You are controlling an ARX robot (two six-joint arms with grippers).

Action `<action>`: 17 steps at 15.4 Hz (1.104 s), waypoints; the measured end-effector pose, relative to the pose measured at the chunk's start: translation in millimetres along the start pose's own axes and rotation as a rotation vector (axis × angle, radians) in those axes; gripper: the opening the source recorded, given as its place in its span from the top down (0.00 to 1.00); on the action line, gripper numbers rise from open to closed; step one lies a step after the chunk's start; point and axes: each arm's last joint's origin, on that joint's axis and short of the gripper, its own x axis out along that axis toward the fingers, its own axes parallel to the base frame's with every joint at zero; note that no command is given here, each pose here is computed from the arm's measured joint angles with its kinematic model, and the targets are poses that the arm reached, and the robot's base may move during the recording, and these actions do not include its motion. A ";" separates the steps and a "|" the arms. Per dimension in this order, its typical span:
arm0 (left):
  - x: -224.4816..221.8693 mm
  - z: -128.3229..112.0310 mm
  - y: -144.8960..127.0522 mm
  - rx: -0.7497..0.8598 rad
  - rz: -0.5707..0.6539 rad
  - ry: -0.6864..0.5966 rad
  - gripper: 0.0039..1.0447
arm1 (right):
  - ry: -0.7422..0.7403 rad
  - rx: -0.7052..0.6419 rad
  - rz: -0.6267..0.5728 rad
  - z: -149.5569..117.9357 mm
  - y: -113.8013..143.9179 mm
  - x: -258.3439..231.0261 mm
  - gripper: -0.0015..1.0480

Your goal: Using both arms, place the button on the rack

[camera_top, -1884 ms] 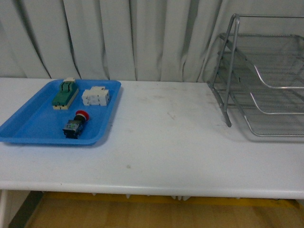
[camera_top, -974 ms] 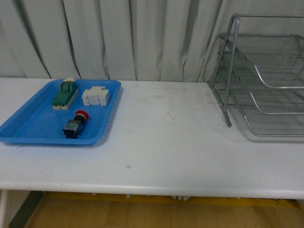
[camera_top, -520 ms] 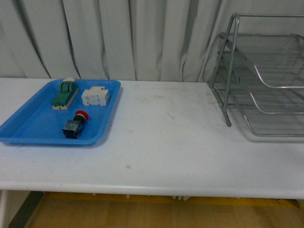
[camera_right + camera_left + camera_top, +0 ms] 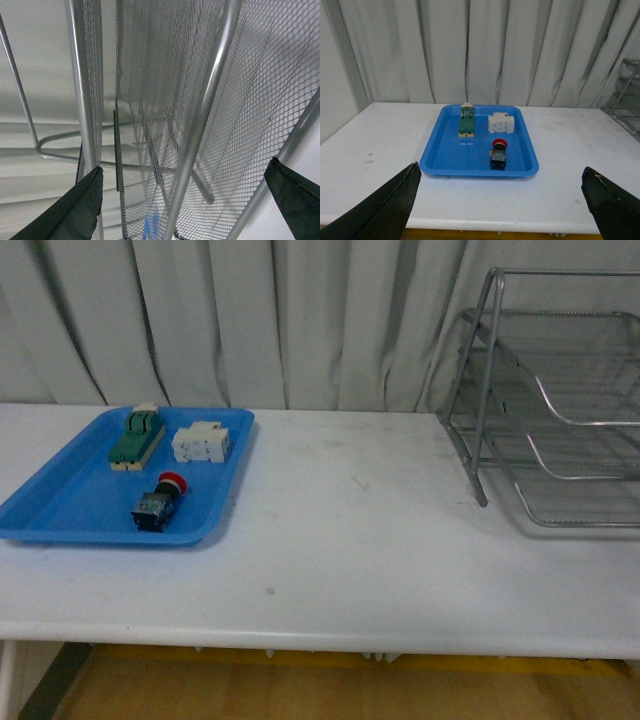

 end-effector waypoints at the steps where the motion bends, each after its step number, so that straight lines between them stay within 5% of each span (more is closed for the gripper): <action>1: 0.0 0.0 0.0 0.000 0.000 0.000 0.06 | 0.024 0.007 -0.008 -8.6 -3.9 10.9 0.06; 9: 0.0 0.0 0.0 0.000 0.000 0.000 0.06 | 0.040 0.019 -0.050 -13.3 -5.1 27.0 0.13; 17: 0.0 0.0 0.0 0.000 0.000 0.000 0.06 | 0.057 0.001 -0.060 -17.0 -0.3 37.2 0.45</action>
